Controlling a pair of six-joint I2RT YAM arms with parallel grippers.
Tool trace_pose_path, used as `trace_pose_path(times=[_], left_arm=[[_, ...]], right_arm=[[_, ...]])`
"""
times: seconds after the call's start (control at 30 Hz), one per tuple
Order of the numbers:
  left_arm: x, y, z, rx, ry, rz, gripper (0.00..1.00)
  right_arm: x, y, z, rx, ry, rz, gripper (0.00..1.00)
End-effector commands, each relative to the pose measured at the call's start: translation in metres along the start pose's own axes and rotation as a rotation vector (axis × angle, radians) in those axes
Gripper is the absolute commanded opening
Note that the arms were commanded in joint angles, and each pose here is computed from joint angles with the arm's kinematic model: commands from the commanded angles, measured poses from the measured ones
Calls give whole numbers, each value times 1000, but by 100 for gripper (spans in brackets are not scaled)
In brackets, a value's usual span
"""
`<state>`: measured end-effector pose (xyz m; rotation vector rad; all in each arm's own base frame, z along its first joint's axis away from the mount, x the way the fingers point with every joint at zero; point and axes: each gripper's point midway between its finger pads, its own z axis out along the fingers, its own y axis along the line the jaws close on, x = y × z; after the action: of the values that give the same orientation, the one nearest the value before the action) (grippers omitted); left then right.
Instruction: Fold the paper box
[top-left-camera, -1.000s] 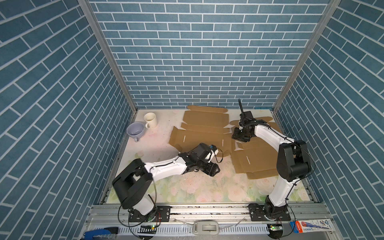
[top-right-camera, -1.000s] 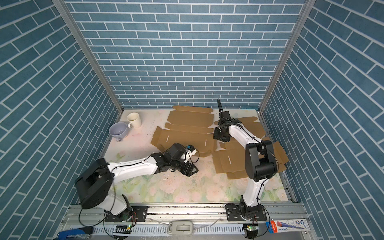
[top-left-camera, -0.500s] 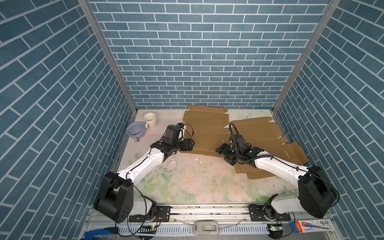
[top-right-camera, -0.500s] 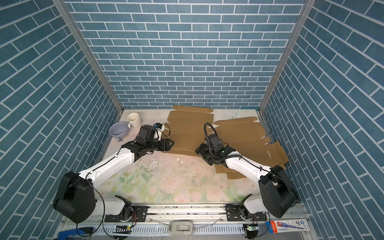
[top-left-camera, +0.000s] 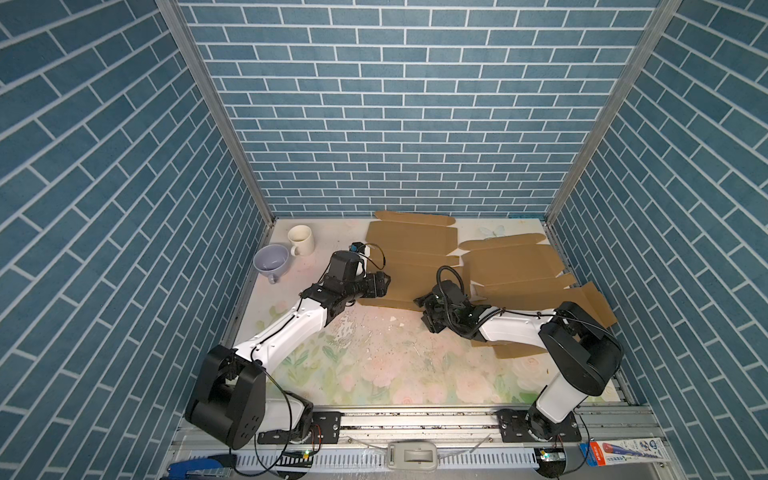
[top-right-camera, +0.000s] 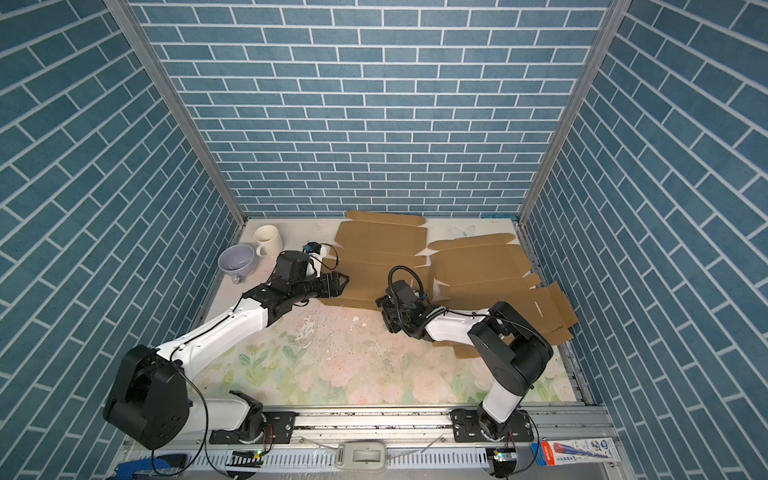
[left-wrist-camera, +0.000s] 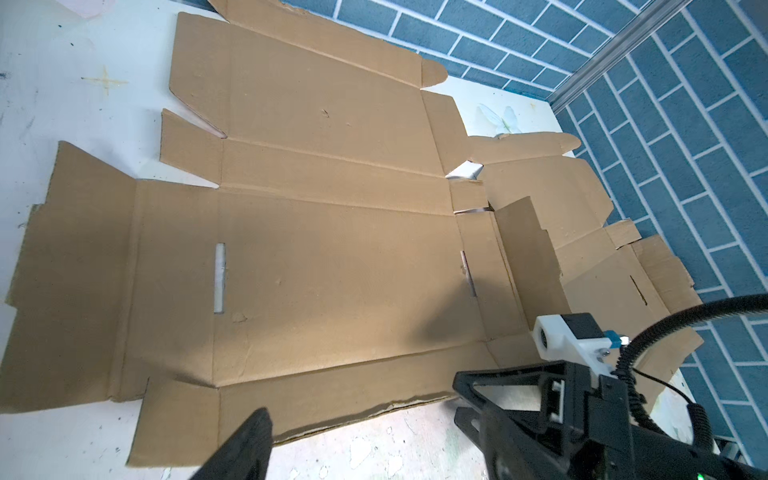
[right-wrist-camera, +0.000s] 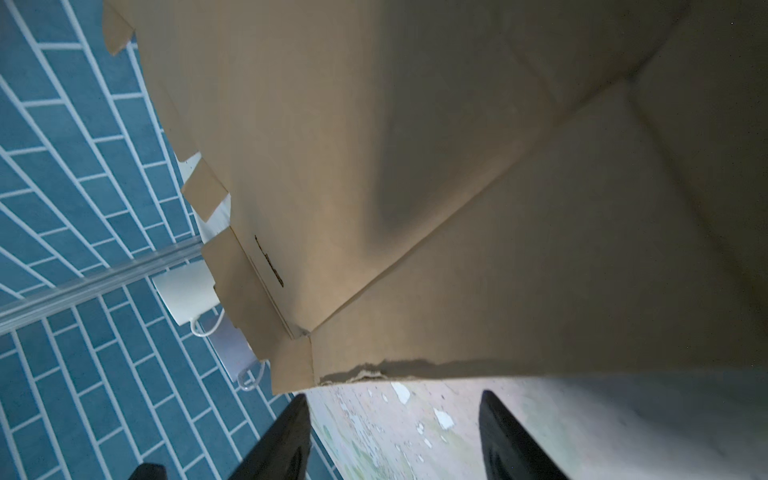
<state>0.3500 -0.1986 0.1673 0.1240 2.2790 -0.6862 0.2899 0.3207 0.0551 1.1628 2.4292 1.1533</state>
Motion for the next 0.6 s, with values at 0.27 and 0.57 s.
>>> trace_pose_path(times=[0.27, 0.57], left_arm=[[-6, -4, -9, 17, -39, 6, 80], [-28, -14, -30, 7, -86, 56, 80]], right_arm=[[-13, -25, 24, 62, -157, 171, 50], [-2, -39, 15, 112, -108, 65, 3]])
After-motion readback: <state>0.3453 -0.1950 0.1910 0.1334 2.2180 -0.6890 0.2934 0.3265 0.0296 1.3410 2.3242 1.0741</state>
